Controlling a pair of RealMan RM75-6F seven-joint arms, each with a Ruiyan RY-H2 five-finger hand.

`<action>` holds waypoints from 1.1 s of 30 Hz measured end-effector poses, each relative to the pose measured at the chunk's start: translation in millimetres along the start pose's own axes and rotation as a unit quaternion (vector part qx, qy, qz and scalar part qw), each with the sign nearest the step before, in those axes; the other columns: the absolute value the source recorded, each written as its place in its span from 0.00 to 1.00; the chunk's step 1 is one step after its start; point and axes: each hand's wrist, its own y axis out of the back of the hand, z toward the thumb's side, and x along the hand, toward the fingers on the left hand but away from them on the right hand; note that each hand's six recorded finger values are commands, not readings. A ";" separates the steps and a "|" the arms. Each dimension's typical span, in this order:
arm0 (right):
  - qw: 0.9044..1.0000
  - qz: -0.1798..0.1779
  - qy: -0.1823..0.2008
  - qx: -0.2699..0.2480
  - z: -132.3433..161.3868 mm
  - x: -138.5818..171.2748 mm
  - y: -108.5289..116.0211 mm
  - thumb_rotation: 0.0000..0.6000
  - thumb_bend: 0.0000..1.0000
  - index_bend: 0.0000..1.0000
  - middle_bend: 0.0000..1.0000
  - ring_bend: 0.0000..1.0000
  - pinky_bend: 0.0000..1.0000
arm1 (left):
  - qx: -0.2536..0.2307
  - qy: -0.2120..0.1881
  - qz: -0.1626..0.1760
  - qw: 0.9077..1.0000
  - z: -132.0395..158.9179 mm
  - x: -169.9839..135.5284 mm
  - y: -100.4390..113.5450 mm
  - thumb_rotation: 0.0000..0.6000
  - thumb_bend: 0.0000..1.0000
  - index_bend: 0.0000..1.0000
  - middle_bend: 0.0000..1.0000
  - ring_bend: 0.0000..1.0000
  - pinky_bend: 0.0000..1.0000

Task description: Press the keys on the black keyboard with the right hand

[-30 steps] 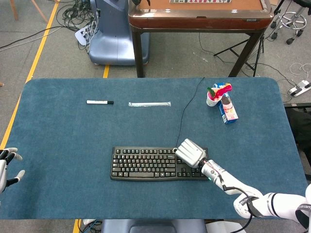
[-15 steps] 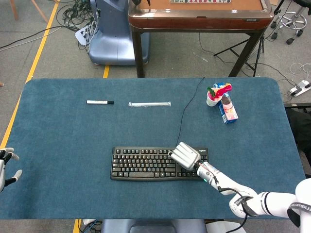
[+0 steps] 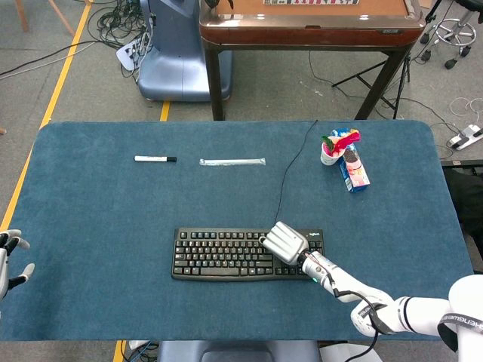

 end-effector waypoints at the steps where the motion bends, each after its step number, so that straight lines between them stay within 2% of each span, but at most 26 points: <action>1: 1.000 0.000 0.000 0.000 0.1 -0.5 -0.1 1.00 1.00 0.38 0.94 0.94 1.00 | 0.000 0.000 0.000 1.000 -0.1 0.0 0.1 1.00 0.18 0.47 0.30 0.25 0.45; 20: 1.000 0.003 0.000 0.003 2.9 -2.8 -3.4 1.00 1.00 0.38 0.94 0.94 1.00 | -0.002 0.000 -0.003 1.000 -0.6 -0.2 -0.9 1.00 0.18 0.47 0.30 0.25 0.45; 26: 1.000 -0.023 -0.009 0.001 -1.2 4.6 10.8 1.00 1.00 0.38 0.93 0.93 1.00 | 0.000 -0.003 -0.004 1.000 0.5 -0.5 -1.4 1.00 0.18 0.47 0.30 0.25 0.45; 33: 0.997 -0.073 -0.035 0.007 -17.9 31.3 34.6 1.00 1.00 0.38 0.87 0.88 1.00 | 0.003 -0.009 -0.005 1.000 3.9 -0.5 -2.9 1.00 0.18 0.47 0.30 0.25 0.46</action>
